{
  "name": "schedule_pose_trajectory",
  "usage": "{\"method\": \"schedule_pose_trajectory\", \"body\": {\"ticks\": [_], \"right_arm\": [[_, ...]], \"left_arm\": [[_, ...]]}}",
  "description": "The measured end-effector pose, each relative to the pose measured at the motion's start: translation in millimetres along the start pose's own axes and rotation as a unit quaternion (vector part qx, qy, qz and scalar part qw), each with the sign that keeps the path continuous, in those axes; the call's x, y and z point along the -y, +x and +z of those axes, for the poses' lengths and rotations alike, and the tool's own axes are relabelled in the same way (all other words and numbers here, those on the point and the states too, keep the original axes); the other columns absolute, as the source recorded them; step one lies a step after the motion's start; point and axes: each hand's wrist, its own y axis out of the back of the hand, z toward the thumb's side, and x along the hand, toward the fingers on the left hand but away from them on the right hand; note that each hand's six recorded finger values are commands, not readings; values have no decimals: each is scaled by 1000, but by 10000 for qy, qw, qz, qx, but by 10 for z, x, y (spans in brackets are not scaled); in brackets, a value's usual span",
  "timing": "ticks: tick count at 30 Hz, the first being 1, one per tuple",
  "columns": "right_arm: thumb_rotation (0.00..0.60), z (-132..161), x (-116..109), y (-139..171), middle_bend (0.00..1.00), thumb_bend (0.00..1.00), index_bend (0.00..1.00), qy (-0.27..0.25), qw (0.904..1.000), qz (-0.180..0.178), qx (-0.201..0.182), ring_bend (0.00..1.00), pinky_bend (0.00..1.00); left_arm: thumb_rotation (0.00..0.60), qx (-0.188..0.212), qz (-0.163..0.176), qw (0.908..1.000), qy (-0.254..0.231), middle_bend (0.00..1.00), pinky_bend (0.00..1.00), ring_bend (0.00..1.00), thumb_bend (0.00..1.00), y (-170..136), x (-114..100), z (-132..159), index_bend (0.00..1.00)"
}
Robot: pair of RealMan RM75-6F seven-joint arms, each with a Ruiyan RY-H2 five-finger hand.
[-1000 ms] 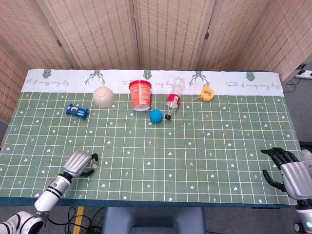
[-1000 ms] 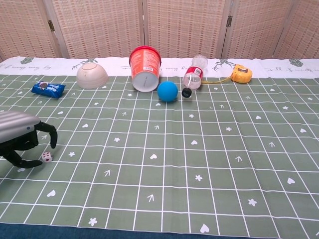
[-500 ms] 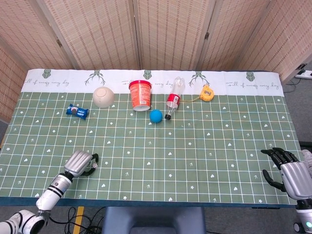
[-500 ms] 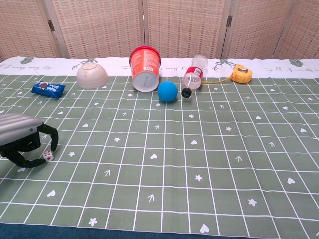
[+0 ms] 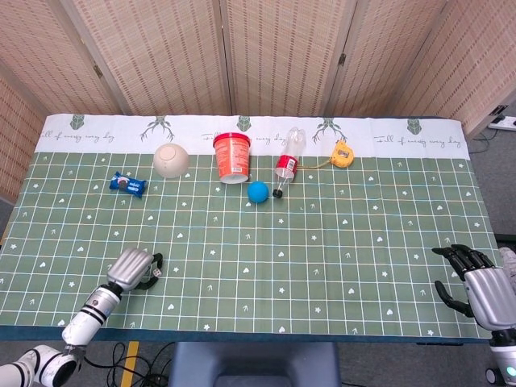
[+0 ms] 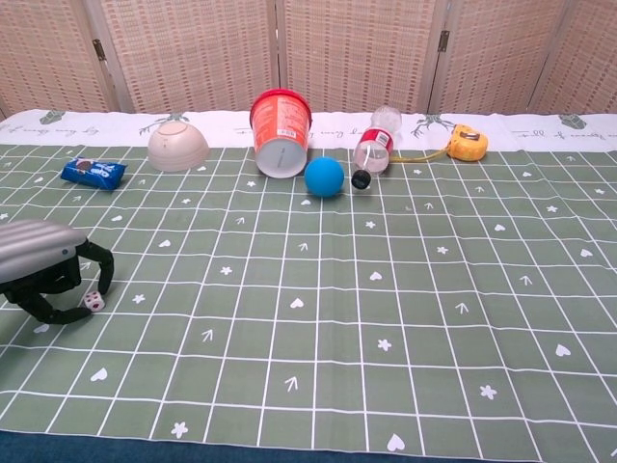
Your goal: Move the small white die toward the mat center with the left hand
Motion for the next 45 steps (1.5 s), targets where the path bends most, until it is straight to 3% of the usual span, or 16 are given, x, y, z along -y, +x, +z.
{"method": "schedule_pose_trajectory", "body": {"ticks": [10,15,20,25,27,31,35,38,45], "right_arm": [[600,12,-15,2,308,327,264,5,10000,-30,-25,220,274],[600,2,-14,10,308,327,264,-2,10000,-31,-15,220,274],[600,-15,-3,13,308,327,264,-38,10000,-29,-5,220,274],[600,-20,1,14,309,327,264,-54,10000,-36,-20,220,274],[600,-18,-4,12,312,327,264,-56,10000,-48,-26,220,274],[600,-30,-10,26,313,327,264,-59,10000,-65,-5,222,274],[600,-62,-6,41,313,327,264,-70,9999,-60,59,222,274],[600,-76,-3,48,313,327,264,-69,9999,-53,77,222,274],[600,-90,-9,42,314,327,267,-84,9999,-75,99,226,274]], "left_arm": [[600,12,174,9998,-85,994,865,891,424,-17,-85,-9,619],[600,82,280,9989,-363,994,866,891,424,-44,-172,39,619],[600,233,157,9985,-471,994,866,891,424,-65,-236,108,622],[600,356,340,9954,-820,994,865,891,425,-28,-410,212,622],[600,430,590,9919,-1043,988,865,890,424,2,-579,274,524],[600,511,1335,9769,-1588,907,865,845,389,17,-940,338,131],[600,665,2225,9435,-2364,850,863,796,295,-63,-1292,394,41],[600,799,2509,9272,-2663,786,856,721,270,-134,-1362,430,32],[599,425,2385,9416,-2338,646,780,539,264,-215,-1228,235,110]]}}
